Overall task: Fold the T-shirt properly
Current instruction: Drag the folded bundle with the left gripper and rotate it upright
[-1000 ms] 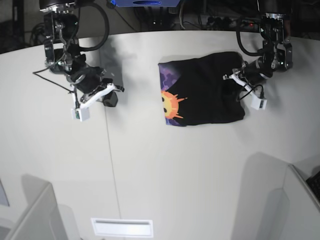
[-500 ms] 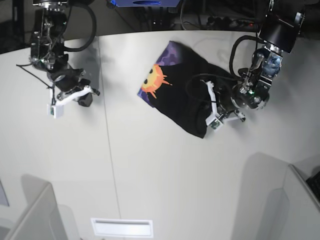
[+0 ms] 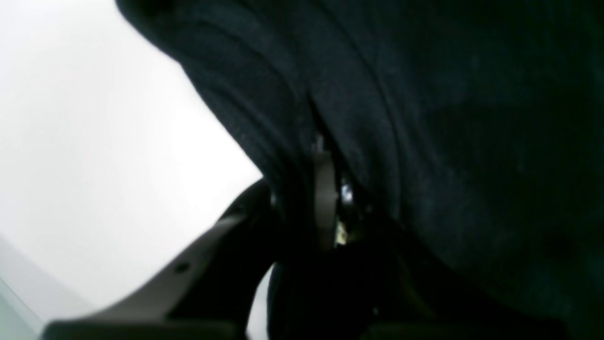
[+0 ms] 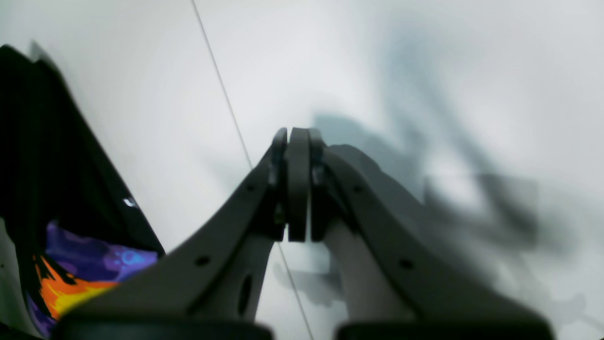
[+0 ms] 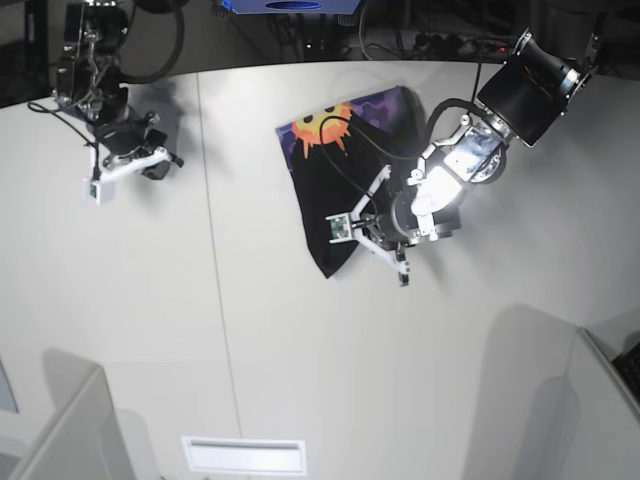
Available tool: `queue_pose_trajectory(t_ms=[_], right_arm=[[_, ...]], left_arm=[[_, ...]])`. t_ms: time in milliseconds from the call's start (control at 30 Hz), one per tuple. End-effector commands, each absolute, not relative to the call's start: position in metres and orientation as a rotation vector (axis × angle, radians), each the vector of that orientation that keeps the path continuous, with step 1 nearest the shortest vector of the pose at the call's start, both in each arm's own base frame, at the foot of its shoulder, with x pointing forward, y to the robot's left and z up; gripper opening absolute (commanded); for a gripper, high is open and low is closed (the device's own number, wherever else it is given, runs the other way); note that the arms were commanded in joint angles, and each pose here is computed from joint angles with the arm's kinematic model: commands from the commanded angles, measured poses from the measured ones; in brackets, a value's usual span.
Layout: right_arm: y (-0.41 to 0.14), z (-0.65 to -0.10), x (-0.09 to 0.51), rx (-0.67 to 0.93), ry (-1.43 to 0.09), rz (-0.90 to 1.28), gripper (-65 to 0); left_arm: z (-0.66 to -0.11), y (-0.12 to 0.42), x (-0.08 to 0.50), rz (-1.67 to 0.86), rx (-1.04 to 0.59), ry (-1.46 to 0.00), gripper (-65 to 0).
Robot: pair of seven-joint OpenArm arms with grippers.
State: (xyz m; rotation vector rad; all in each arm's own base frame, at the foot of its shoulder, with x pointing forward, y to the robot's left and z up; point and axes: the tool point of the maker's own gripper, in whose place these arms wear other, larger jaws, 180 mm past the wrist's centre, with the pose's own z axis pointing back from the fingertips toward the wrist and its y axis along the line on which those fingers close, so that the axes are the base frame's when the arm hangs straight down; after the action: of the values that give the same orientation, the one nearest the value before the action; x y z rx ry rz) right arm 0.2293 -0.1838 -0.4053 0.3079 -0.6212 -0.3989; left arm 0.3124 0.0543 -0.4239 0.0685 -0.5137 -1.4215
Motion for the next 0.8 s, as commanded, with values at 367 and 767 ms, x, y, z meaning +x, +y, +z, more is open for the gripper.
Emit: queue_pose_trajectory(t_ms=[367, 767], right_arm=[[-0.183, -0.391, 0.229, 0.313, -0.666, -0.384, -65.0], [-0.21, -0.387, 0.227, 0.277, -0.694, -0.475, -65.0]], left_arm=[[-0.452, -0.004, 0.294, -1.58, -0.082, -0.533, -65.0], [-0.445, -0.038, 0.289, -1.593, -0.131, -0.575, -65.0]])
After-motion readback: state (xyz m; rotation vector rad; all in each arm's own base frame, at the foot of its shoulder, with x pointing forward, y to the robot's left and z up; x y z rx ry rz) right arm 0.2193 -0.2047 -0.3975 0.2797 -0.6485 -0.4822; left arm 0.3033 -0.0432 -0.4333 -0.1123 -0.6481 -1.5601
